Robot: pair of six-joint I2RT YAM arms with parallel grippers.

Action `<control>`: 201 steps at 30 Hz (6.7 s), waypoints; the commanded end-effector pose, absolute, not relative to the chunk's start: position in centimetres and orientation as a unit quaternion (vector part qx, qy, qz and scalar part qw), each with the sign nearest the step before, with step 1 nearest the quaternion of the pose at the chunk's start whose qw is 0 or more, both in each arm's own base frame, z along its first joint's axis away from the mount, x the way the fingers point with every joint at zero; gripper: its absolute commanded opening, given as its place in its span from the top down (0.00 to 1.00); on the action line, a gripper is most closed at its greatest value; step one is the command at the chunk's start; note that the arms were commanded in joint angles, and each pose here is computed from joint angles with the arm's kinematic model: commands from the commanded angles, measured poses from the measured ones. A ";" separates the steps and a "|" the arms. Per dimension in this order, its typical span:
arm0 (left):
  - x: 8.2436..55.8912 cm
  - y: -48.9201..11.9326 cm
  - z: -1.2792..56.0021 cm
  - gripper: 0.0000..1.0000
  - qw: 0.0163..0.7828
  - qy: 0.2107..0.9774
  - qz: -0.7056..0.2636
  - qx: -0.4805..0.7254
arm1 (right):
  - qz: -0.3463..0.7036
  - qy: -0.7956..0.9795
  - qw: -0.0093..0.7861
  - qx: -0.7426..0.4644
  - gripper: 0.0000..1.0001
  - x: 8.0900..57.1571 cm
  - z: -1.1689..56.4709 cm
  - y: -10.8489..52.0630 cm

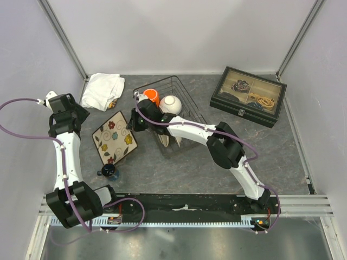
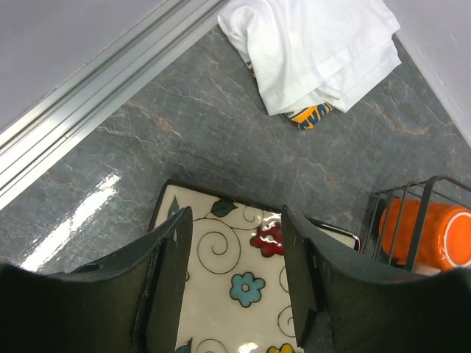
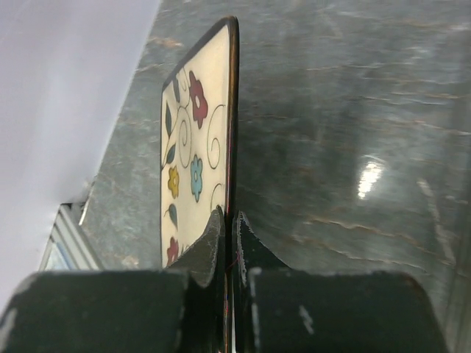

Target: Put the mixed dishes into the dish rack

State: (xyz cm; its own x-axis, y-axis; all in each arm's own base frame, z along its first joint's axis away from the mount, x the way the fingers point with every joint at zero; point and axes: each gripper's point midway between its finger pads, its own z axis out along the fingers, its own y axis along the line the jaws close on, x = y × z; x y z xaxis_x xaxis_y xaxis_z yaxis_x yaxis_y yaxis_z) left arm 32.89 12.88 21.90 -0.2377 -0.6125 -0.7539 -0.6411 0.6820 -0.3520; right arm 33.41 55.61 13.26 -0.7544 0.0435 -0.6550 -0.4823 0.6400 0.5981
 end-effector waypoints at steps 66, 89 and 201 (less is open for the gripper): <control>30.9 -2.9 4.2 0.43 0.268 0.840 -0.215 -0.419 | 0.309 0.788 0.516 -0.136 1.00 37.2 29.3 45.6; 30.7 -4.8 0.8 0.44 0.239 0.852 -0.208 -0.416 | 0.297 0.798 0.504 -0.145 0.75 36.9 27.6 45.3; 31.2 -4.0 17.4 0.22 0.381 0.808 -0.257 -0.368 | 0.390 0.777 0.472 -0.148 1.00 35.2 31.3 45.9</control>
State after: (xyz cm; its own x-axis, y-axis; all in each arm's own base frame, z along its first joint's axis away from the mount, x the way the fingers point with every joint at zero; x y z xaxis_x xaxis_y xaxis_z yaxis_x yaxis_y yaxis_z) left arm 31.73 -4.42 15.79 -0.4458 -0.8019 -0.3979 -0.4134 0.5786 -0.7030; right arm 35.79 44.55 17.73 -0.6452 -0.0965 -0.7579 -0.5158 0.7868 0.3389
